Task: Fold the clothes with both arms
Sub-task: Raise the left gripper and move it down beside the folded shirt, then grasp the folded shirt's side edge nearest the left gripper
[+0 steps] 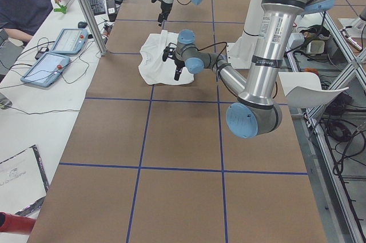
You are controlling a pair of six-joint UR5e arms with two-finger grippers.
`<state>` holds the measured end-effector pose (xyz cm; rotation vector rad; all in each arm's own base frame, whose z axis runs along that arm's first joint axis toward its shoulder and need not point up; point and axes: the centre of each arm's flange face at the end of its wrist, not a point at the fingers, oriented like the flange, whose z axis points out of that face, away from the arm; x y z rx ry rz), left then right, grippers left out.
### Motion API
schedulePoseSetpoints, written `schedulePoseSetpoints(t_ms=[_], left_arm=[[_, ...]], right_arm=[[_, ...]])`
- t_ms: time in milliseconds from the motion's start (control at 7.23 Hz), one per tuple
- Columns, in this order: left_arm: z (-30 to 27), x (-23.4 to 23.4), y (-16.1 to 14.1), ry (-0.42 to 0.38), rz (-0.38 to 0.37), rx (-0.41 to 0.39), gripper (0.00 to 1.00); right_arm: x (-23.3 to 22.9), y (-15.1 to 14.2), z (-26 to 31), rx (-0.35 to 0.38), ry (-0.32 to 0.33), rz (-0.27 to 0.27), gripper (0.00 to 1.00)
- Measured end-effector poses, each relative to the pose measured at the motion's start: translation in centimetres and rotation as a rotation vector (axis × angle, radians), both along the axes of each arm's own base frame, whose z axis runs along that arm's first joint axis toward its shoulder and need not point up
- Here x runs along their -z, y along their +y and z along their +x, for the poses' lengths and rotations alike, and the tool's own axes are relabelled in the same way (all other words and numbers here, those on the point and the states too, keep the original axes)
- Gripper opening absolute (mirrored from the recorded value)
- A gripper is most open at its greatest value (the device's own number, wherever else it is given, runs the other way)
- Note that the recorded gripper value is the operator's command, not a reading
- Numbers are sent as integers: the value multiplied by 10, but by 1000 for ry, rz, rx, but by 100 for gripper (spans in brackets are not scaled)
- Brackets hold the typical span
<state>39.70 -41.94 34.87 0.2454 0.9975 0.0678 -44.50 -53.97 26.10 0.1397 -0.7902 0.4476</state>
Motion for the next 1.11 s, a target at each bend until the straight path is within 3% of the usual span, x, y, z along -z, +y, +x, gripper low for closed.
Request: schedulePoseSetpoints(t_ms=[415, 691, 1106], left_arm=[[35, -24, 17, 114, -70, 22, 89], [44, -28, 26, 116, -85, 9, 89], [54, -40, 40, 96, -103, -20, 79]], right_arm=[[0, 0, -1, 1, -1, 0, 100], [0, 1, -2, 3, 0, 0, 100], [0, 2, -2, 1, -1, -1, 100]])
